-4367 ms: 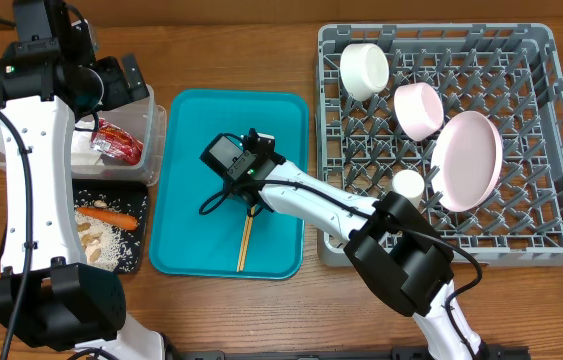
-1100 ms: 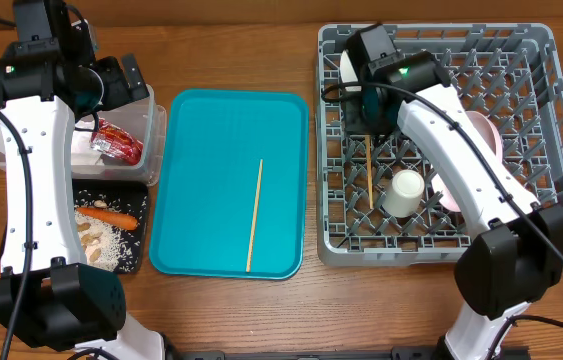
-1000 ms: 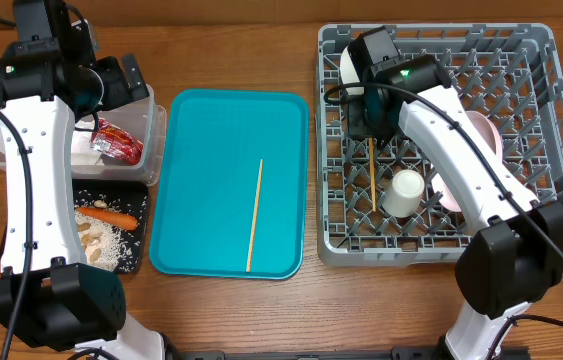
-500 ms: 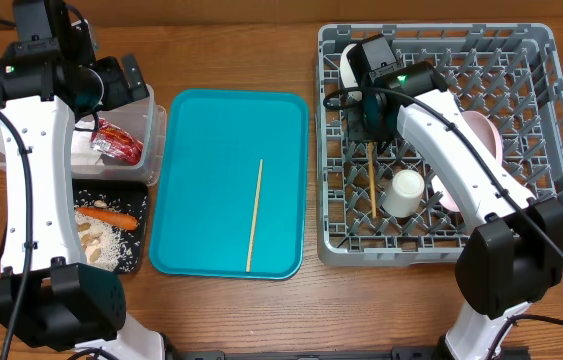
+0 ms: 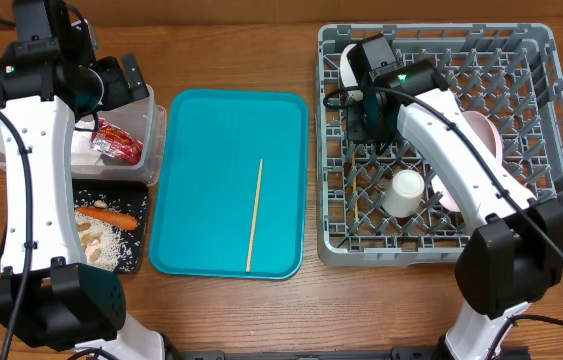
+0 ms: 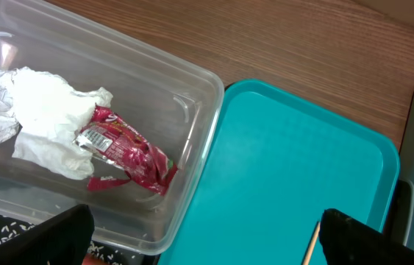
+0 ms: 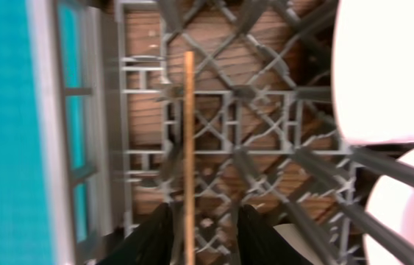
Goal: Sort waste into correct bins and load items into the dishwasher
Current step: 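Carry the chopstick with the right gripper and drop it into the rack, then return the right gripper to the teal tray and grasp the second chopstick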
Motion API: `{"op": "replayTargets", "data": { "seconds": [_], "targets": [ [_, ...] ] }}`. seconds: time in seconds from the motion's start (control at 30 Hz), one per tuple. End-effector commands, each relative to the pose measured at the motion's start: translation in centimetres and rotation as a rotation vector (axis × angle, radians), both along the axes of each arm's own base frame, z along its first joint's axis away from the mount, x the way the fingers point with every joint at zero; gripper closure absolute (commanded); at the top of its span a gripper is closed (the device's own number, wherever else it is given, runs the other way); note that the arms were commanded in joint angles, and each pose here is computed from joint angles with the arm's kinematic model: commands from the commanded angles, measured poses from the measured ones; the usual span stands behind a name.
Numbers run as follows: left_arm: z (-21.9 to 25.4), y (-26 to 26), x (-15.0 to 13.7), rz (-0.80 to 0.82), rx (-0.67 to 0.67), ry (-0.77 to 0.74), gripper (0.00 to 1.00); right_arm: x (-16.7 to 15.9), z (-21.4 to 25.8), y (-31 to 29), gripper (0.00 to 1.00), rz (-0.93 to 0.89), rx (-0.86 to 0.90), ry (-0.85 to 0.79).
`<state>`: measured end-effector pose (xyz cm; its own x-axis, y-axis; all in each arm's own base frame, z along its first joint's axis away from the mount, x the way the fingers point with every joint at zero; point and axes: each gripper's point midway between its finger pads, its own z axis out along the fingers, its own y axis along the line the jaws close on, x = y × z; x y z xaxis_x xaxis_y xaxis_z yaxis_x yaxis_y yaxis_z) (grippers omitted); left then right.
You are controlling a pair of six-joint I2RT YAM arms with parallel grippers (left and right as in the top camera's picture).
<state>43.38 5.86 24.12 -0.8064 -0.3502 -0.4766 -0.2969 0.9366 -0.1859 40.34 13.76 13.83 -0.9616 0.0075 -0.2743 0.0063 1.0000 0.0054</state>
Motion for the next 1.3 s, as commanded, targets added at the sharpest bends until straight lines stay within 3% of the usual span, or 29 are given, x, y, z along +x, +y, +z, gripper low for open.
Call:
{"op": "replayTargets", "data": {
  "seconds": [0.0, 0.1, 0.17, 0.53, 0.73, 1.07, 1.17, 1.27],
  "targets": [
    [1.6, 0.0, 0.0, 0.007, 0.009, -0.042, 0.0, 0.0, 4.3, 5.8, 0.72, 0.012, 0.256, -0.04],
    [1.6, 0.0, 0.0, 0.007, 0.01, -0.042, 0.0, -0.8, 5.6, 10.6, 0.72, 0.056, 0.421, -0.025],
    [1.6, 0.0, 0.0, 0.007, 0.009, -0.042, 0.0, -1.4, 5.5, 12.7, 0.72, 0.061, 0.441, -0.028],
    [1.6, 0.0, 0.0, 0.007, 0.009, -0.042, 0.0, -4.7, -1.6, 17.8, 0.69, -0.045, 0.149, -0.113],
    [1.6, 0.0, 0.0, 0.007, 0.009, -0.042, 0.0, -6.2, -7.8, 19.9, 0.6, 0.005, 0.073, -0.06],
    [1.6, 0.0, 0.0, 0.007, 0.009, -0.042, 0.0, -7.2, -15.0, 19.5, 0.6, -0.019, 0.007, 0.062],
    [1.6, 0.0, 0.0, 0.007, 0.009, -0.042, 0.0, -7.5, -15.4, 20.1, 0.65, -0.013, 0.036, 0.085],
    [1.6, 0.0, 0.0, 0.007, 0.009, -0.042, 0.0, -7.4, -15.3, 20.2, 0.81, -0.013, 0.038, 0.083]
  ]
}}
